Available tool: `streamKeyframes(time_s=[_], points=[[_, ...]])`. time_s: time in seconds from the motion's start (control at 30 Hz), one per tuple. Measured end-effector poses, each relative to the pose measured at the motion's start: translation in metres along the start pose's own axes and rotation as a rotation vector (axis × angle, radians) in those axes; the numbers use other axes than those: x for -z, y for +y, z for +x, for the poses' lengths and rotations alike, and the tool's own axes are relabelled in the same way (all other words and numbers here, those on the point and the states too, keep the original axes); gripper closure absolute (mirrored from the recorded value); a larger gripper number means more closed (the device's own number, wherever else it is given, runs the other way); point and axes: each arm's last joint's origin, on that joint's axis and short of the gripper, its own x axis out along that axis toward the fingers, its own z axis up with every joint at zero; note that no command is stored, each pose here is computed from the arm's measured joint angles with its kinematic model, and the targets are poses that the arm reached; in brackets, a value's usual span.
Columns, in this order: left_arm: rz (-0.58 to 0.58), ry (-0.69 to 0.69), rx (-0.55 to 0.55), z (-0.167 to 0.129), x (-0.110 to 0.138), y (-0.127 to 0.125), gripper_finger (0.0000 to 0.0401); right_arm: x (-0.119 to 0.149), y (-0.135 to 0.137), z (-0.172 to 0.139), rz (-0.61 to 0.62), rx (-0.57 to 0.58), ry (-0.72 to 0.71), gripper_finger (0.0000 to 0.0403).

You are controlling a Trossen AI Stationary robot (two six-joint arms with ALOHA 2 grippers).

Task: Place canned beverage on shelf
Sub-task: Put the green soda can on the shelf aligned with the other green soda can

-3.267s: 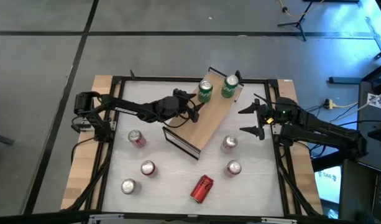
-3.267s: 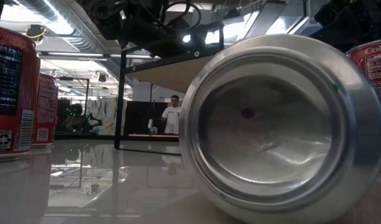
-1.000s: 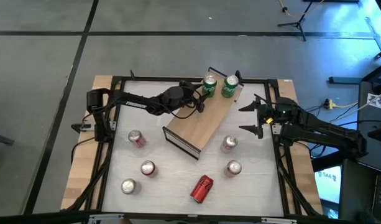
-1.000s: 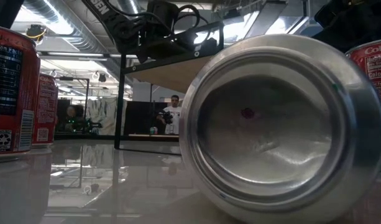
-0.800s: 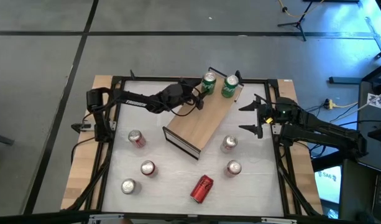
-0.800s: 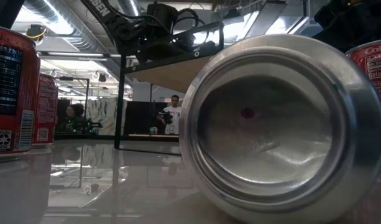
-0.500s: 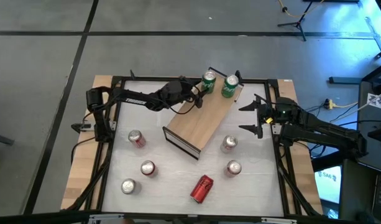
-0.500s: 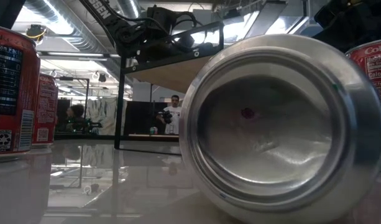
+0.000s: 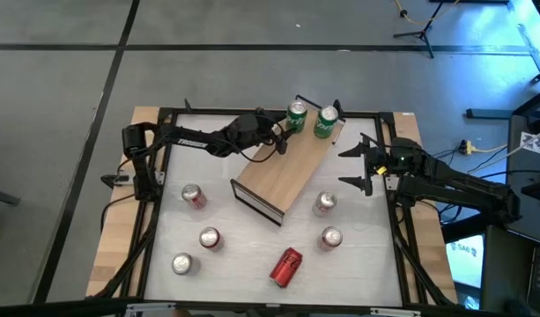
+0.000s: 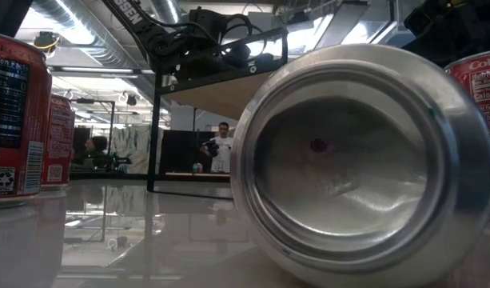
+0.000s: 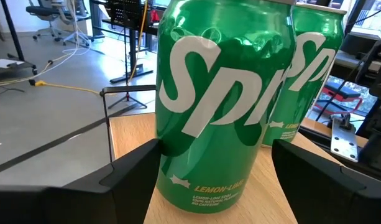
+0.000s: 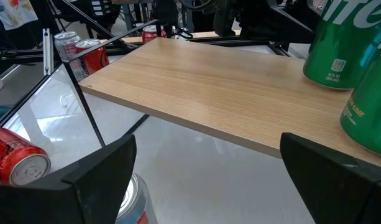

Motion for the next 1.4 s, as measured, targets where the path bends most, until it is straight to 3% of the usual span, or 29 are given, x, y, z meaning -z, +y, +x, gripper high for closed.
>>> streamKeyframes(time_s=[1.4], points=[[0.008,-0.084,-0.026,0.006,-0.019,0.004,0.0104,0.000,0.000,0.000,0.000,0.000,-0.001,0.0011]])
